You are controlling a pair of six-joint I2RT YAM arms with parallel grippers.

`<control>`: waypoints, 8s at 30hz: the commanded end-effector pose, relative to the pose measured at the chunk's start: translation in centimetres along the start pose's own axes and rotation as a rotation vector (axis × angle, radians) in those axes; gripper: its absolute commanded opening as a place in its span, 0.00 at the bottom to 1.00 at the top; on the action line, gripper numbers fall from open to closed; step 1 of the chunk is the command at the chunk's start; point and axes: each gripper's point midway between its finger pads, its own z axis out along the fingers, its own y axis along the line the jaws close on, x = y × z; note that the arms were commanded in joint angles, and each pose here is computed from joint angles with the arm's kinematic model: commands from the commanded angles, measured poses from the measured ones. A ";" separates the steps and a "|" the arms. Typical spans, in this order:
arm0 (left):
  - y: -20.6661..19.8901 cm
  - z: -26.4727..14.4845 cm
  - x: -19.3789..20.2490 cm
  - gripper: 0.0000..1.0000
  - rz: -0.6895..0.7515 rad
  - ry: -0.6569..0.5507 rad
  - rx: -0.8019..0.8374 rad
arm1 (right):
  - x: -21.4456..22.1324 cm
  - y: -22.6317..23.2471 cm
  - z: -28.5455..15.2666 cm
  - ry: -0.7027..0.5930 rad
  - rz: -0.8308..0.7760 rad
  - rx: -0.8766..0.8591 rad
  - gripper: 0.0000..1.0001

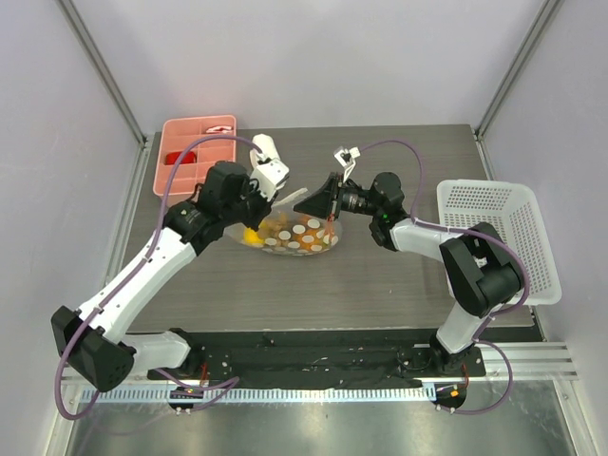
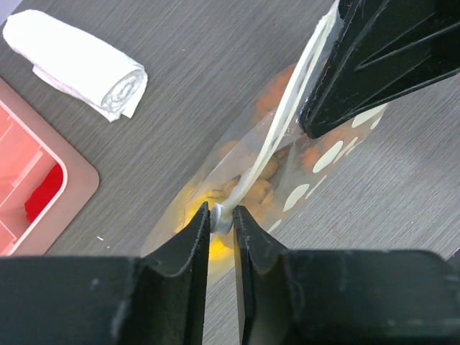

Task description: Open the zip-top bag and remove the fake food

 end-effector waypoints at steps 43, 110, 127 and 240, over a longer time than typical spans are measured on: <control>-1.1 -1.8 -0.3 0.00 -0.004 -0.046 0.062 | -1.0 1.1 1.9 0.301 -0.411 -0.009 0.39; 1.9 -0.7 -2.7 0.36 -0.211 0.035 -0.100 | -1.3 0.4 3.8 0.264 -0.387 -0.103 0.01; 2.4 -6.3 -0.9 0.56 -0.274 -0.064 -0.210 | -1.2 0.4 4.2 0.268 -0.386 -0.106 0.01; 5.0 -5.4 6.9 0.00 -0.874 -0.124 -0.541 | 2.8 0.4 8.2 0.214 -0.114 0.805 0.11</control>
